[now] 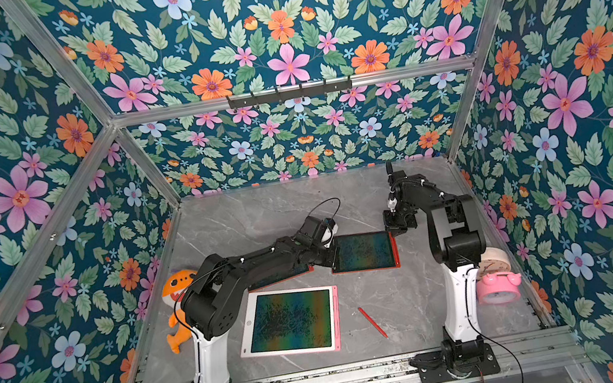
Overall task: Place the stylus back onto the writing tablet
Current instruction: Place the stylus on the writing tablet.
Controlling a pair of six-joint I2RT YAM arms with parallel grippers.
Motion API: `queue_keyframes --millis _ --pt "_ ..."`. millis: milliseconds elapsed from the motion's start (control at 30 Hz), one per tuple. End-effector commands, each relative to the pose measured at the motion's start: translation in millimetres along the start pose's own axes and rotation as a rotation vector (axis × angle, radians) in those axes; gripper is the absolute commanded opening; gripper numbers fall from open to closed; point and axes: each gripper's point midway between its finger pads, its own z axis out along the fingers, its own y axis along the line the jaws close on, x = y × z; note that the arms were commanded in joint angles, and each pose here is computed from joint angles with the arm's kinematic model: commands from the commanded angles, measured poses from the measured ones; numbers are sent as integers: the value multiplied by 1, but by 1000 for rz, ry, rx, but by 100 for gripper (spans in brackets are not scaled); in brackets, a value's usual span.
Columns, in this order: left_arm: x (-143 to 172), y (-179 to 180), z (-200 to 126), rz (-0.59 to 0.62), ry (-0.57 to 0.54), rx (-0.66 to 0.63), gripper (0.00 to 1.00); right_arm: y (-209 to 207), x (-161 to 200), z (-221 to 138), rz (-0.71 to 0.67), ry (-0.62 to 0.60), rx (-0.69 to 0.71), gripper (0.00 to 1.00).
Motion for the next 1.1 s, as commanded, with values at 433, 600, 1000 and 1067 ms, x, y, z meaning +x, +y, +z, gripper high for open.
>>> queue_keyframes --millis 433,600,1000,1067 --pt "16 7 5 1 63 -28 4 -14 23 21 -86 73 219 0" --pt "15 7 3 0 55 -29 4 5 18 1 -45 -2 114 0" --pt "11 6 0 3 41 -28 4 25 28 -45 13 -67 10 0" --pt "12 6 0 4 43 -29 4 22 35 -37 21 -44 13 0"
